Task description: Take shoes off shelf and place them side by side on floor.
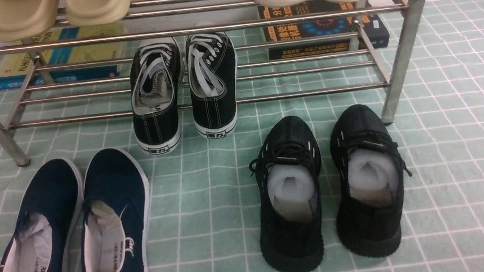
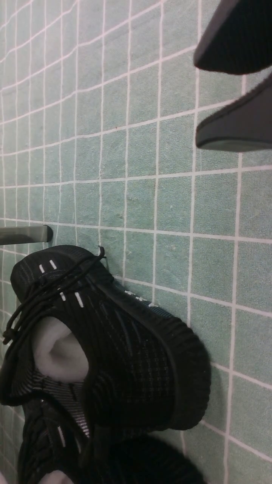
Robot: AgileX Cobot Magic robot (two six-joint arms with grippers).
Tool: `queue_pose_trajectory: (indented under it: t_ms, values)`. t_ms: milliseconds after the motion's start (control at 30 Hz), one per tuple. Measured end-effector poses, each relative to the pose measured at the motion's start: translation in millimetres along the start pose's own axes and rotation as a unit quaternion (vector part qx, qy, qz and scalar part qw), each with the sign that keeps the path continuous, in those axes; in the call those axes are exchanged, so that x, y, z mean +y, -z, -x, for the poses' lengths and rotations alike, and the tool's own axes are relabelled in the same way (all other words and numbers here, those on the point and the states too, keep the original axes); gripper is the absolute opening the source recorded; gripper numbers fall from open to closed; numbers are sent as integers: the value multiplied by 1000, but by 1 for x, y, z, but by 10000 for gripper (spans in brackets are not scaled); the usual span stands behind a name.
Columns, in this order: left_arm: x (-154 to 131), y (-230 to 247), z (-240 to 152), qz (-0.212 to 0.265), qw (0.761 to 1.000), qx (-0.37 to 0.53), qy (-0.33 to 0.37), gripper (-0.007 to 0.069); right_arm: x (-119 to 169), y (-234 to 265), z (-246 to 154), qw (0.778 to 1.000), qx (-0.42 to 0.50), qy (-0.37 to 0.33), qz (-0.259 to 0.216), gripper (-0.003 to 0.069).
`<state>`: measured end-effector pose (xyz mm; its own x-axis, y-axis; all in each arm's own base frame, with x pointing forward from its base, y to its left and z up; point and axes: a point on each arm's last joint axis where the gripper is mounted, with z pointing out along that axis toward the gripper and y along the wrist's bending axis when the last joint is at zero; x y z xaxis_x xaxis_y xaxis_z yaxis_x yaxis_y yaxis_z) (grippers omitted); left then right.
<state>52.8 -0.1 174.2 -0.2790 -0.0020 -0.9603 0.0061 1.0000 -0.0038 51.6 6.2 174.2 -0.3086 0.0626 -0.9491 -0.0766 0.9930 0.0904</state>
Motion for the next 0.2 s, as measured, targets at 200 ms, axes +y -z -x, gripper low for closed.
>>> queue_pose_trajectory:
  t_ms: [200]
  values:
    - [0, 0, 0, 0, 1000, 0, 0, 79, 0, 0, 0, 1000, 0, 0, 0, 240]
